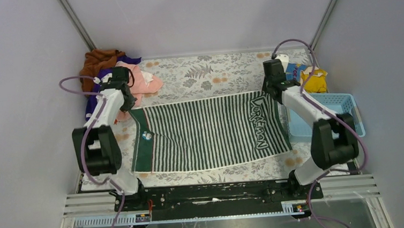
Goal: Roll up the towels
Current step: Flatten out the towel at the center of the board, then fold the towel at the center of the board.
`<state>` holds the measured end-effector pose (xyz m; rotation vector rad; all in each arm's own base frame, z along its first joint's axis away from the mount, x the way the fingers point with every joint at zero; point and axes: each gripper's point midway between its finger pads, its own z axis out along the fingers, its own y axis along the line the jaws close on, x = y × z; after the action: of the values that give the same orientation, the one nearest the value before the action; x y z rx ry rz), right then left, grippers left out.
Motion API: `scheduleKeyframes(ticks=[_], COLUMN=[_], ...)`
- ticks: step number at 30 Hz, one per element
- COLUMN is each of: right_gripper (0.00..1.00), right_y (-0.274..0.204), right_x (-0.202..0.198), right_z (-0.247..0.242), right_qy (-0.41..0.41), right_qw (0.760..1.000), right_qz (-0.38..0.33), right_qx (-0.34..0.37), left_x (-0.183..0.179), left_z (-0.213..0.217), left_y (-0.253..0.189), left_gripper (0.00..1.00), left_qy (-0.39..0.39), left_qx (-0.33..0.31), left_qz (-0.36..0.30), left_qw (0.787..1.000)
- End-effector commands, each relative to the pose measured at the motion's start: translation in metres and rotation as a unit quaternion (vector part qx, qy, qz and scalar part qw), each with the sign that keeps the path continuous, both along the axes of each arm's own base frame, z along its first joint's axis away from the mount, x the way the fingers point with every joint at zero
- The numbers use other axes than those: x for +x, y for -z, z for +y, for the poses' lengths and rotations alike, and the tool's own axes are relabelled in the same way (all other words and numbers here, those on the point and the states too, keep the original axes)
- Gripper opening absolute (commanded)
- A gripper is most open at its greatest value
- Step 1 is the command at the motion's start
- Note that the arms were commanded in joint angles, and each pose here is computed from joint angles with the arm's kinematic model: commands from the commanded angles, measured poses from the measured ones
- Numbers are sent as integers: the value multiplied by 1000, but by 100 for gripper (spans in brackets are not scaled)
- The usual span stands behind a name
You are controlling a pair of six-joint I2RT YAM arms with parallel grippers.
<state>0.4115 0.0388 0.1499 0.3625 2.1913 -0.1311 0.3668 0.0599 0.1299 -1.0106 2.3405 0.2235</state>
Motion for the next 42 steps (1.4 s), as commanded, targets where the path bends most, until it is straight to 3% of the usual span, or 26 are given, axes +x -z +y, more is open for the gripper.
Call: scheduleKeyframes(ticks=[1,7,17,42], right_gripper=[0,0,0,0], right_y=[-17,19,18,14], right_x=[57,92,115,38], right_z=[1,-2,-3,-7], right_qy=[12,9,-14,-6], right_qw=[998,1000,999,999], right_qz=[-61,-24,-37,13], right_qx=[-7,-14,18,48], left_x=[49,78,84,4], left_z=[16,23,33,32], left_y=[3,12,10,-19], left_gripper=[0,0,0,0], left_qy=[-27,-20,-25,-52], left_qx=[1,12,8,-16], left_qz=[-35,-27,-36,-66], left_qw=[999,999,999,996])
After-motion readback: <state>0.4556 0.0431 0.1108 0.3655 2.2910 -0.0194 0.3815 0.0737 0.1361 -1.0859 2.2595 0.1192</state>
